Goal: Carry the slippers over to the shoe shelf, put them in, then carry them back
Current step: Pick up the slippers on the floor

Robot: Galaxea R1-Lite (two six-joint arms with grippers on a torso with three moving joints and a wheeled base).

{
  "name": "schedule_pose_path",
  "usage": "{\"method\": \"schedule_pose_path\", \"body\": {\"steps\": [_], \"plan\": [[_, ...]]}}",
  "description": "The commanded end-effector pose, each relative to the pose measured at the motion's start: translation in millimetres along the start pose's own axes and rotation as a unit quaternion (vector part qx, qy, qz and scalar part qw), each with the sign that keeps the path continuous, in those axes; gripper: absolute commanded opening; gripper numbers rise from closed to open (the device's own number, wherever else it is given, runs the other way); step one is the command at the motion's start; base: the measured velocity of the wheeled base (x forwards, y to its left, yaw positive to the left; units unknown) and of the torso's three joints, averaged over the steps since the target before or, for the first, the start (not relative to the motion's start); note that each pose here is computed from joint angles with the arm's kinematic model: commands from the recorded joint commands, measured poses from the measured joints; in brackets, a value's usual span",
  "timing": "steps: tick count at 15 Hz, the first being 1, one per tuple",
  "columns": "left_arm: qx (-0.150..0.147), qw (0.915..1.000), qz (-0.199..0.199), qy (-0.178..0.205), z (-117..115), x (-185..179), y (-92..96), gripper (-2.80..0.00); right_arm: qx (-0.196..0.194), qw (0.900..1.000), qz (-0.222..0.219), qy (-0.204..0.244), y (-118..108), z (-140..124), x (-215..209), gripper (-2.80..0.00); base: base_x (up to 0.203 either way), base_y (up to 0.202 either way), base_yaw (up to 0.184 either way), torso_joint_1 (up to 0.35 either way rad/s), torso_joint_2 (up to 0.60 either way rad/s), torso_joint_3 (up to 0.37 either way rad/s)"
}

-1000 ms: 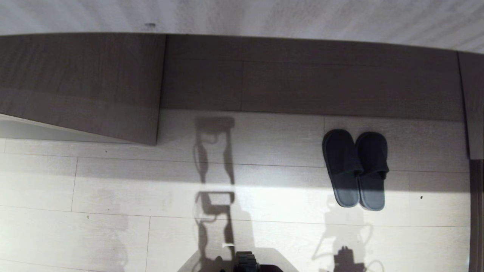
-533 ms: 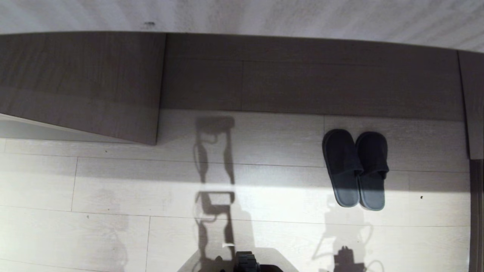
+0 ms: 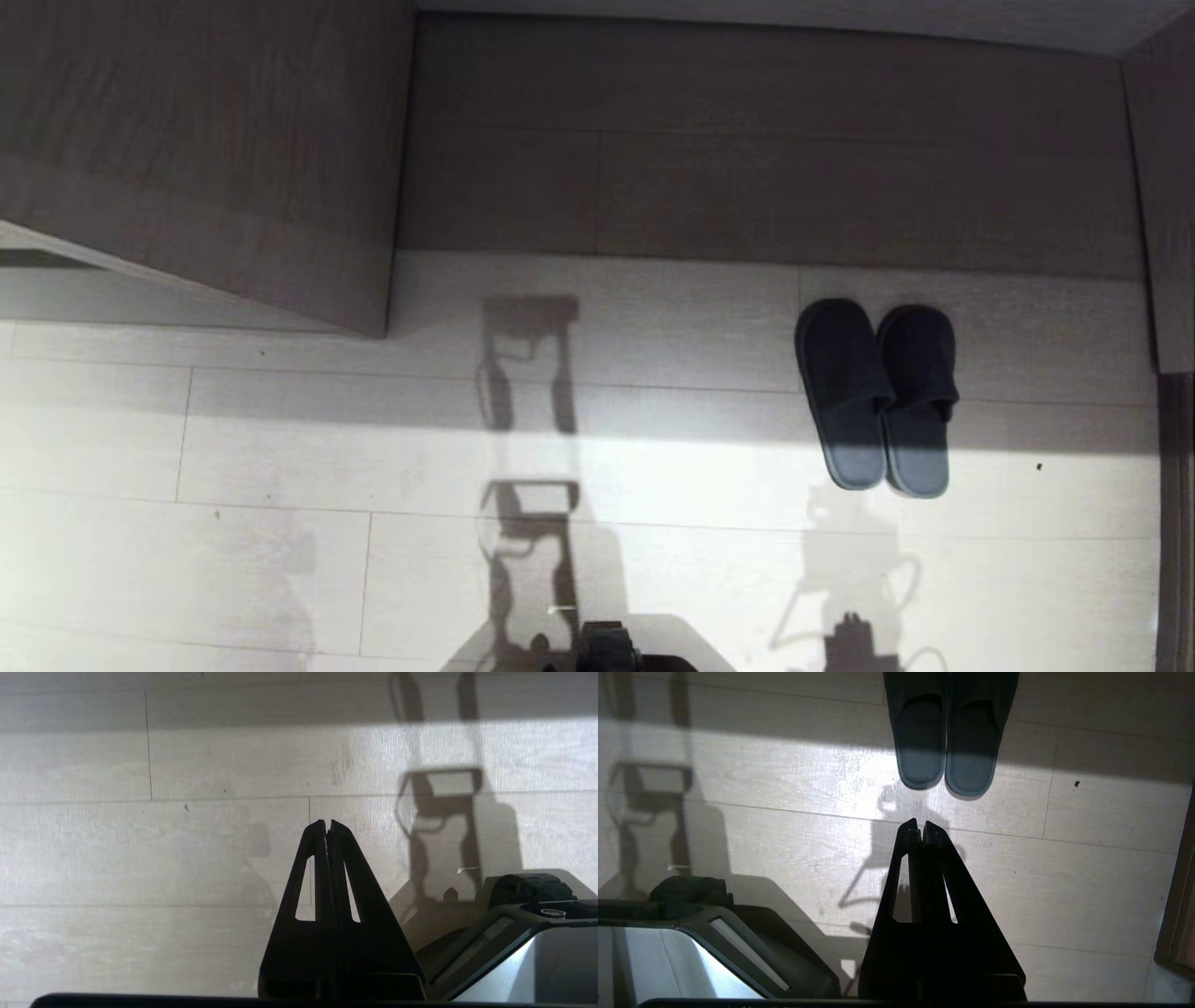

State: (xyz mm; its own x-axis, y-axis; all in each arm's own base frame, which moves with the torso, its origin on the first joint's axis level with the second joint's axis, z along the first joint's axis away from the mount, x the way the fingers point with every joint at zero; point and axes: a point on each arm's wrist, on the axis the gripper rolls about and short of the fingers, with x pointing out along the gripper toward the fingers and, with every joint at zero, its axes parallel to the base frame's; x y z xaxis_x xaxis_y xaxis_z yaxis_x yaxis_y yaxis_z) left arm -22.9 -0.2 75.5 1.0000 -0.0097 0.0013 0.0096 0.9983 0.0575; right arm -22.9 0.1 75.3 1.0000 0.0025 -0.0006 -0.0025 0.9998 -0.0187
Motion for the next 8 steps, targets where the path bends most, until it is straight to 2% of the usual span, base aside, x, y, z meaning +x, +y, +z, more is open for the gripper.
{"method": "schedule_pose_path", "body": {"steps": [1,8], "plan": [[0.000,1.0000,0.000,0.000,0.0,0.1,0.0,-2.80,-0.001,1.000,0.000,0.000,0.0,0.0,0.1,-2.80,-0.205,0.000,0.001,0.002,0.00,-0.002],[0.000,1.0000,0.000,0.000,0.0,0.0,0.0,-2.80,-0.001,1.000,0.000,0.000,0.0,0.0,0.1,-2.80,-0.193,0.000,0.001,0.003,0.00,0.001]]}}
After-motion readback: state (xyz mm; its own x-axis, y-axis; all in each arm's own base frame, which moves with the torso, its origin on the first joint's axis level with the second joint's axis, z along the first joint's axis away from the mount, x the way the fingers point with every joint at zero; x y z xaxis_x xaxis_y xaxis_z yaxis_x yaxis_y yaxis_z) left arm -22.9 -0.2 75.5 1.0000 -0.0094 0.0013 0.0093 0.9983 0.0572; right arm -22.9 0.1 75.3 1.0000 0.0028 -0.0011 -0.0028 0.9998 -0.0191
